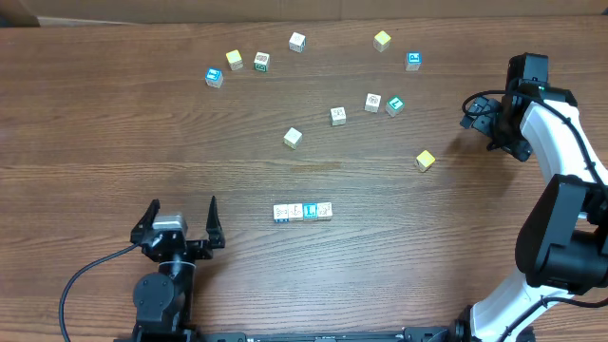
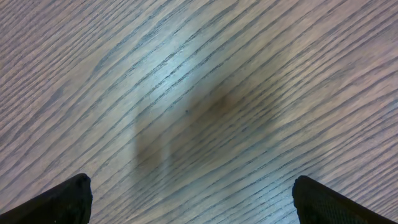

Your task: Form a horizontal line

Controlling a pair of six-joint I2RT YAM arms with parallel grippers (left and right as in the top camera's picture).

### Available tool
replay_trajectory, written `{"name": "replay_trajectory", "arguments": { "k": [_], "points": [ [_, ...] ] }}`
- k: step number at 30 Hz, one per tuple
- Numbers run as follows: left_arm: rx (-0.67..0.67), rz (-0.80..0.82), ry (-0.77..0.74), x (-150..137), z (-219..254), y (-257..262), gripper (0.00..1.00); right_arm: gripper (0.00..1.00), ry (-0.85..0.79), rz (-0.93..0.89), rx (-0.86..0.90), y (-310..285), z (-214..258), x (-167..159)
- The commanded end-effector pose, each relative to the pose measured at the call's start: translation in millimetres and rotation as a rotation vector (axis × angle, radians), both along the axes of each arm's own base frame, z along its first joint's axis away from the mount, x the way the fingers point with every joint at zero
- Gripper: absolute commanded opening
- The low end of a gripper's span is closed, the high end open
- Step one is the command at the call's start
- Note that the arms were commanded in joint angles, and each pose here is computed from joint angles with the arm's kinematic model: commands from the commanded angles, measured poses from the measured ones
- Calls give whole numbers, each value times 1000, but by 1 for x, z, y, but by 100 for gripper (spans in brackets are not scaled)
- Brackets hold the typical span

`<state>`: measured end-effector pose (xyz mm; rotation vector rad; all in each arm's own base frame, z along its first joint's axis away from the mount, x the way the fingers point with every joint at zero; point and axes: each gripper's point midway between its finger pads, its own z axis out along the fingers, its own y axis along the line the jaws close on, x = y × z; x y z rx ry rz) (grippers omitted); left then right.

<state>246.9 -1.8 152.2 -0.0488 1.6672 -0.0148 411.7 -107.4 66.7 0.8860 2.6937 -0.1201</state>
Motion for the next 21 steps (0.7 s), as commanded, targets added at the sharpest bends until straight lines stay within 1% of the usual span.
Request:
{"name": "replay_trajectory", "arguments": {
  "k": [1, 21],
  "points": [
    [72, -39, -21, -1, 4, -6, 100, 100, -46, 0, -13, -2, 16, 8],
    [74, -38, -24, -1, 5, -6, 99, 100, -45, 0, -13, -2, 16, 8]
  ]
}}
